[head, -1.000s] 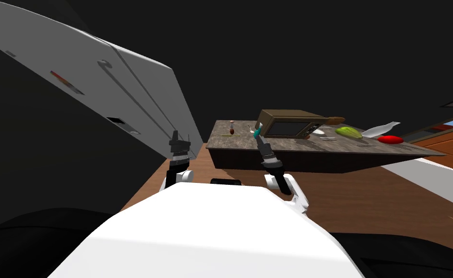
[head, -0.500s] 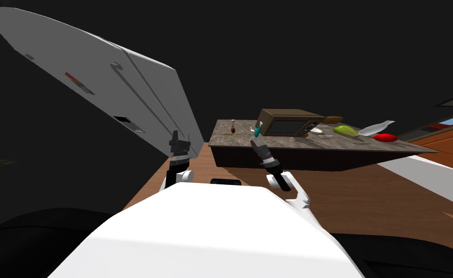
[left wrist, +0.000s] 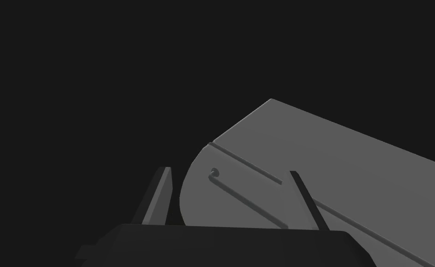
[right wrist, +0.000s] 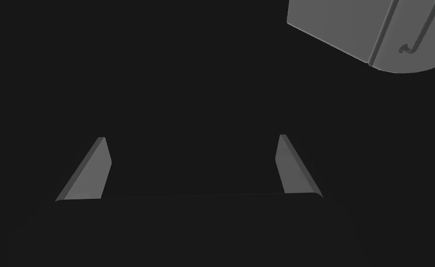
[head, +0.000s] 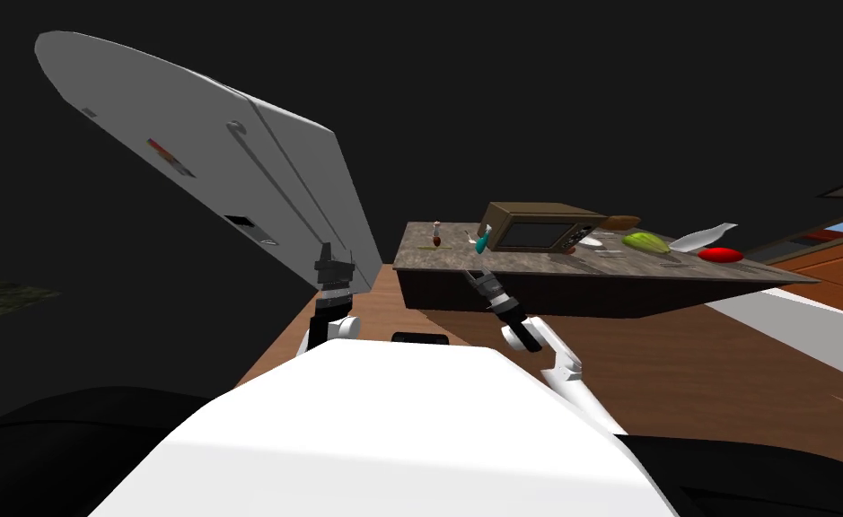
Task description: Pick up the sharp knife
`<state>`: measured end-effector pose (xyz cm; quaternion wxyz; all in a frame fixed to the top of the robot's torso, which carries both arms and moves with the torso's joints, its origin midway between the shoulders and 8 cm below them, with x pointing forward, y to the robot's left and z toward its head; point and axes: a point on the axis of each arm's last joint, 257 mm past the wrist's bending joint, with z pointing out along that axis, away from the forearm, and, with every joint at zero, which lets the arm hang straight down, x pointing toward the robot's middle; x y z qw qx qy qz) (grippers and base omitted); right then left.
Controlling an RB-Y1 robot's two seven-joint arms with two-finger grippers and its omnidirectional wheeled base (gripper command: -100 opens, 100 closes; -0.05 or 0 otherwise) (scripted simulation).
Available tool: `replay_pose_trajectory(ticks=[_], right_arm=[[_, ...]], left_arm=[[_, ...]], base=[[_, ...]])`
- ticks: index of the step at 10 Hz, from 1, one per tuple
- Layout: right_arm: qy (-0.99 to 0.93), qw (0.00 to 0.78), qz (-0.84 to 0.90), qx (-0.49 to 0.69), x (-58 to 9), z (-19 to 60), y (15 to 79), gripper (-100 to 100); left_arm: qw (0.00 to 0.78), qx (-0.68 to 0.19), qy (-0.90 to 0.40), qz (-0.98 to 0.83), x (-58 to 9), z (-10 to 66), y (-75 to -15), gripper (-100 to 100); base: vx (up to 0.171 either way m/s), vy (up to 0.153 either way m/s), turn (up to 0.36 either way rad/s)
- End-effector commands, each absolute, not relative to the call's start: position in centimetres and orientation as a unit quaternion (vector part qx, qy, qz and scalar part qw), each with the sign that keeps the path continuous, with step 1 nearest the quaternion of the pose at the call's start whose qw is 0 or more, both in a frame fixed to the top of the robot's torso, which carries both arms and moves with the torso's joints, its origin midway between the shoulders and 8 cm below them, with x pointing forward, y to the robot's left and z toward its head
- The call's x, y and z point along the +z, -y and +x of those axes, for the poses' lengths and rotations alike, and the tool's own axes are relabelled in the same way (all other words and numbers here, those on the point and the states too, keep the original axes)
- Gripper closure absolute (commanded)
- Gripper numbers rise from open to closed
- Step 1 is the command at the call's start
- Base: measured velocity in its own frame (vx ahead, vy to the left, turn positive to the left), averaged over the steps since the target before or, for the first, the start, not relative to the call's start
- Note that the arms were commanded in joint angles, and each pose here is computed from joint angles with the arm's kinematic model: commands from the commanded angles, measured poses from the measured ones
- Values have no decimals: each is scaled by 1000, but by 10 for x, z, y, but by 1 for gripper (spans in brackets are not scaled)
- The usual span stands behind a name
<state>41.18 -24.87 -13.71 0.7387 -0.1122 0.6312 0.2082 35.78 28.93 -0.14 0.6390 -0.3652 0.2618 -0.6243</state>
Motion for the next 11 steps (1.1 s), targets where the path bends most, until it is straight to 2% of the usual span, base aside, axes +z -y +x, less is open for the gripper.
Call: replay_pose_trajectory(ticks=[1,7,11], right_arm=[[-644,730,-134,189,-148,414,257,-100],[-695,672,-239,91,-215,417,300,-100],[-722,622,-304,30,-256,412,341,-100]], left_arm=[[639,-624,-262,-365,-1,358,-289,0],[639,-624,-262,-365,-1,358,-289,0],[639,-624,-262,-365,-1,358,-289,0]], base=[[-39,55,16],[-19,79,40],[27,89,65]])
